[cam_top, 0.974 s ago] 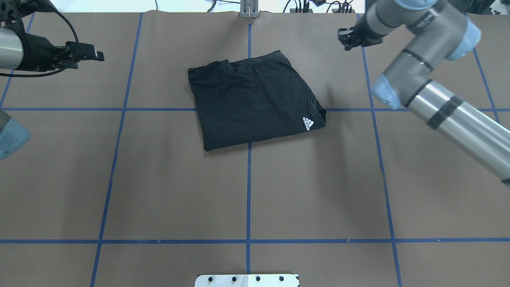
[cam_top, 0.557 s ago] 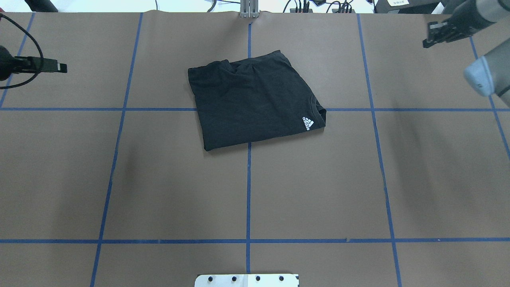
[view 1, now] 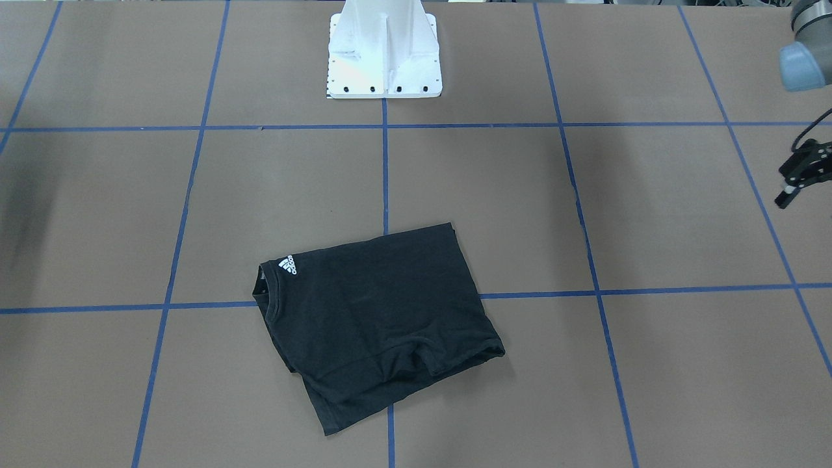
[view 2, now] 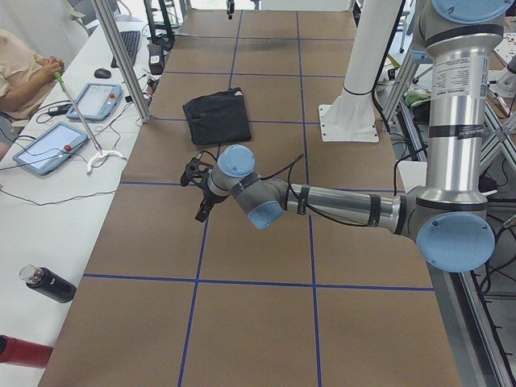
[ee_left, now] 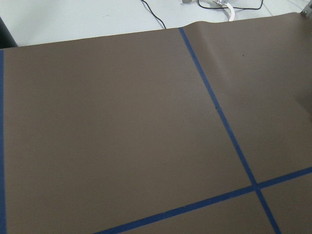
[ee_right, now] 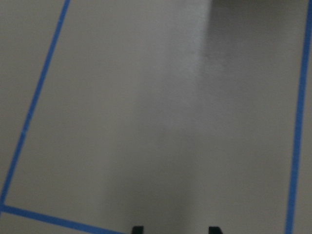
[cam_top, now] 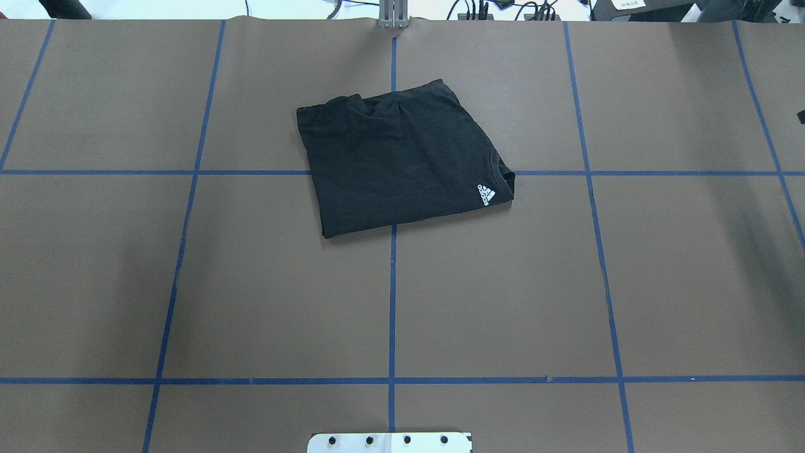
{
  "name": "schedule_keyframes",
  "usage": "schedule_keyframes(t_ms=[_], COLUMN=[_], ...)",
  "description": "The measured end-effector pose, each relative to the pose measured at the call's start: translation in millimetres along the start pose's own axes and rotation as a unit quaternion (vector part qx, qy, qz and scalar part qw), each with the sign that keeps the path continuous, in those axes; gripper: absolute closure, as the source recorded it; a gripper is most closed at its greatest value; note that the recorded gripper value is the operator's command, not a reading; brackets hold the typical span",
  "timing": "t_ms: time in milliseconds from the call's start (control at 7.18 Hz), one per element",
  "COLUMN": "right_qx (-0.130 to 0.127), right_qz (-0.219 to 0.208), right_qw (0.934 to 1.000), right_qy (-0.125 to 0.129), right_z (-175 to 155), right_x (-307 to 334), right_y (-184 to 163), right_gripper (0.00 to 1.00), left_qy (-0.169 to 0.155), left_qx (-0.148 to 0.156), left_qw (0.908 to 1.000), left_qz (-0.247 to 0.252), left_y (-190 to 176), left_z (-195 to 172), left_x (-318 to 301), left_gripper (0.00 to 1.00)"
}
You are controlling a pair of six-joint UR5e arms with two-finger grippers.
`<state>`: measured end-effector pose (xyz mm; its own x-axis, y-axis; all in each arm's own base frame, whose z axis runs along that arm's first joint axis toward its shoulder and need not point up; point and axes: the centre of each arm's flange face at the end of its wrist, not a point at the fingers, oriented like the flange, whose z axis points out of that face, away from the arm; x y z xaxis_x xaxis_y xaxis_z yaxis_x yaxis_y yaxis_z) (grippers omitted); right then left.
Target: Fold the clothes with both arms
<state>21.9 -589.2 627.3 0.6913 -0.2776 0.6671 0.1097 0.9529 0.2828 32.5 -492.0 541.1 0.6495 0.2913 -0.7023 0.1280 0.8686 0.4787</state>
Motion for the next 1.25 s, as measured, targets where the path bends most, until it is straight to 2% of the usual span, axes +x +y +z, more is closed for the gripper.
schedule_keyframes(t_ms=[139,278,557,835,1253], right_qx=[-0.029,-0.048,-0.067,-0.082,-0.110], right_qz=[-0.014,-0.017,-0.014,-0.018,-0.011], right_qw=[0.9994,0.9986,0.9973,0.9957,0.9926], right_qy=[0.008,0.014,0.025,0.040,0.051], right_z=[-19.1,-39.4,-58.7,-66.9,-78.9], right_x=[33.5,58.0,70.8,51.1,-2.0], right_y=[18.7,35.6,47.6,52.8,63.8], right_gripper=[0.00,0.00,0.00,0.00,0.00], left_qy=[-0.012,-0.014,-0.019,-0.020,-0.024], left_qx=[-0.022,-0.041,-0.059,-0.044,-0.054], left_qw=[0.9997,0.9988,0.9965,0.9971,0.9957], left_qz=[-0.006,-0.024,-0.056,-0.059,-0.071], left_y=[13.6,27.6,61.0,57.5,27.1], left_z=[-8.9,-17.4,-31.6,-55.3,-62.7], left_x=[-21.3,-36.1,-51.6,-43.2,-28.1], left_gripper=[0.00,0.00,0.00,0.00,0.00])
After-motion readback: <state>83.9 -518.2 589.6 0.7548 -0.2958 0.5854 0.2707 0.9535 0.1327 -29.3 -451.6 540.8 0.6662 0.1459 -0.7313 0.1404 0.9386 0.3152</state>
